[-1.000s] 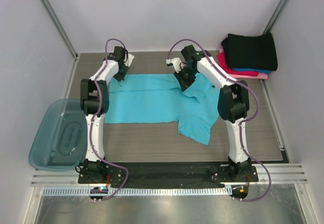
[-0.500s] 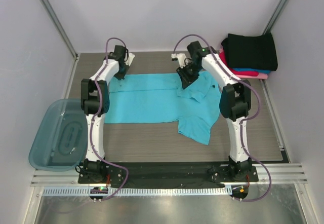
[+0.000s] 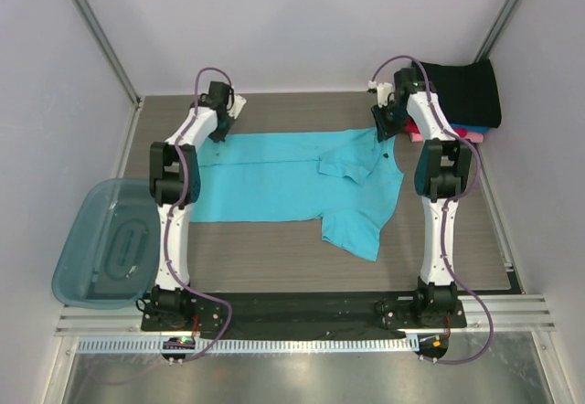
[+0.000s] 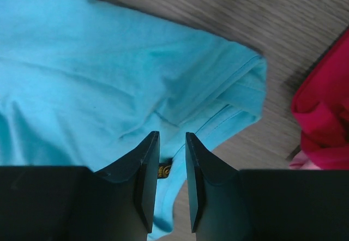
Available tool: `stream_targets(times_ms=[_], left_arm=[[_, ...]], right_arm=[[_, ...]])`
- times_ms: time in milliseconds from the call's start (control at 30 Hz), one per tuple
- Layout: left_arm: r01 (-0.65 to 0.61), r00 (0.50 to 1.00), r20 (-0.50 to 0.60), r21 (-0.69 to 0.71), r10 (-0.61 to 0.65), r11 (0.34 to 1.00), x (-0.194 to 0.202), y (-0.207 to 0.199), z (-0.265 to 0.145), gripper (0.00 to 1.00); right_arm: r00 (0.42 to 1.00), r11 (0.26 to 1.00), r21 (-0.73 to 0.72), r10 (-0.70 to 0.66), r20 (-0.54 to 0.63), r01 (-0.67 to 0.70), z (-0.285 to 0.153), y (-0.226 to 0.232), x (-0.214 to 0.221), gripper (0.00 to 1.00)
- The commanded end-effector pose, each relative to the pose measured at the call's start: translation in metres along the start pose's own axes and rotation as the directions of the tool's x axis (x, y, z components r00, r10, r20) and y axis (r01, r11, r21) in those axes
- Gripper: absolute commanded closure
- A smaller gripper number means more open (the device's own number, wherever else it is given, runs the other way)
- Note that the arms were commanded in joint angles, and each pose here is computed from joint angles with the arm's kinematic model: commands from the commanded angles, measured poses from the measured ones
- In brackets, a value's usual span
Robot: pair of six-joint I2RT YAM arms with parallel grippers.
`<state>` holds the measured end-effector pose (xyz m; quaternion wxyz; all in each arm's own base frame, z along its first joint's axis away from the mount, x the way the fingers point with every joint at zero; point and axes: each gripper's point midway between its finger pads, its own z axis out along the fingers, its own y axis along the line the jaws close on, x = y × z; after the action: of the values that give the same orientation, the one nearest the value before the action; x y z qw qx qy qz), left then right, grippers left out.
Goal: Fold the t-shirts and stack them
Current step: Fold the tshirt
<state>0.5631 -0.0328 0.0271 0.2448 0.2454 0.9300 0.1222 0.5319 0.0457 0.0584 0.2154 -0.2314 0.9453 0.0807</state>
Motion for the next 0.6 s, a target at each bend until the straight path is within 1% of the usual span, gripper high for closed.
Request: stream_targets(times_ms=[0,167,300,433,467,533,567], left_arm=[[-0.044,0.999,-0.018,-0.034,0.043,0.998,0.004,0.006,0.013,0.99],[-0.073,0.996,-0.046,-0.048,0.070,0.996,0.012,0.007,0.021,0.99],[-0.108,0.991,-0.082,-0.066,0.103,0.992,0.021,0.009,0.033,0.99],[-0.131,0.987,-0.099,-0.083,0.123,0.988,0.024,0.014,0.050,0.99],[-0.131,0.988,-0.089,-0.094,0.123,0.987,0.020,0.018,0.049,0.99],[-0.140,0.989,-0.074,-0.117,0.131,0.983,0.014,0.022,0.051,0.99],[-0.138,0.989,-0.072,-0.124,0.130,0.983,0.013,0.023,0.052,0.99]], right_arm=[[0.998,0.998,0.060,-0.017,0.059,0.014,-0.003,-0.015,-0.021,0.69],[0.999,0.998,0.058,-0.033,0.017,0.032,0.018,-0.019,-0.009,0.71],[0.997,0.990,0.125,-0.067,-0.049,0.072,0.037,-0.037,0.005,0.73],[0.994,0.974,0.201,-0.097,-0.039,0.103,0.047,-0.058,-0.002,0.73],[0.993,0.967,0.228,-0.116,-0.011,0.116,0.048,-0.064,-0.012,0.74],[0.990,0.958,0.256,-0.138,0.005,0.132,0.055,-0.072,-0.018,0.73],[0.987,0.949,0.286,-0.154,0.040,0.136,0.052,-0.079,-0.031,0.72]])
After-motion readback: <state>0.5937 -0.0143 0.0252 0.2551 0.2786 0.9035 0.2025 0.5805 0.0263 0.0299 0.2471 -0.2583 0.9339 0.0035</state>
